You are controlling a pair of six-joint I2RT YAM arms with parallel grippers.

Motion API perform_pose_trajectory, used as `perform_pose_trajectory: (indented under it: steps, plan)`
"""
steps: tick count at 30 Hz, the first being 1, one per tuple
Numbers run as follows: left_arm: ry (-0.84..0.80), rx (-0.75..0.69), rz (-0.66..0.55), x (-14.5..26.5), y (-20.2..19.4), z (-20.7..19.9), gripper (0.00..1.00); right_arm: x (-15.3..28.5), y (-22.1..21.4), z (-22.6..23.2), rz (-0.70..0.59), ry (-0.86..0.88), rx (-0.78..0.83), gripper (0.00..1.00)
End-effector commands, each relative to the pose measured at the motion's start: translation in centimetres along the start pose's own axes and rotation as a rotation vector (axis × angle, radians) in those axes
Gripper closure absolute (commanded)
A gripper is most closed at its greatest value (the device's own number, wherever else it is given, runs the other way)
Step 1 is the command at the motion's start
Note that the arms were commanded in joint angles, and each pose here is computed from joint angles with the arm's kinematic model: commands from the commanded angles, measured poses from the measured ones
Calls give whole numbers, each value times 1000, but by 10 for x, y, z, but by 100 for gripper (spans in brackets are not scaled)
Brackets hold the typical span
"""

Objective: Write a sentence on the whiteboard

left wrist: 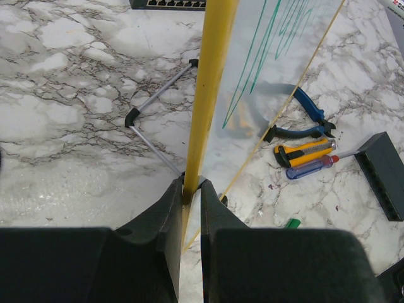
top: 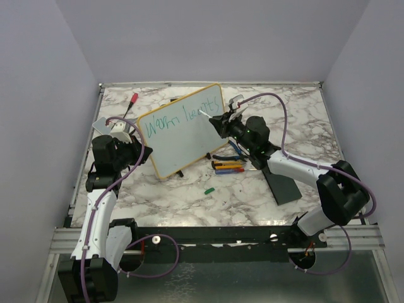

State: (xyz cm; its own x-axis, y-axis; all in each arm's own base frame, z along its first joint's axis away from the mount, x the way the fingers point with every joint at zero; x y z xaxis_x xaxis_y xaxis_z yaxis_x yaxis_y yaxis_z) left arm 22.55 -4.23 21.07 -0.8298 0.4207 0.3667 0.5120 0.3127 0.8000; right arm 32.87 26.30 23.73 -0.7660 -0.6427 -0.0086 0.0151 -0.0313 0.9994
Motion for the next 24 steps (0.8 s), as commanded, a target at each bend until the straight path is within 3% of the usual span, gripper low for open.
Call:
perform_pose_trajectory:
  steps: [1, 24]
  plan:
    - [38, -8, -31, 0, 4, 4, 100, -6, 9, -3, -32, -54, -5, 99]
    - [39, -6, -32, 1, 4, 4, 100, -4, 16, -4, -51, -71, -7, 99]
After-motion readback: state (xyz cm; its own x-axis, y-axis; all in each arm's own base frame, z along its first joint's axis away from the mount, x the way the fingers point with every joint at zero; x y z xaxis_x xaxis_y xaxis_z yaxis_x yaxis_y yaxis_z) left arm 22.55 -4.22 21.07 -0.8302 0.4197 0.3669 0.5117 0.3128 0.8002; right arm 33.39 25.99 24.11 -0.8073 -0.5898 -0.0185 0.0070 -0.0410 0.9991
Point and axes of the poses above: each gripper's point midway between its finger pads, its own x axis back along the fingers, its own z axis along the line the jaws close on, y = z × x, the point moved 7 cm from there along x, back along the fingers, and after that the axes turned 3 degrees about x, right-handed, at the moved point
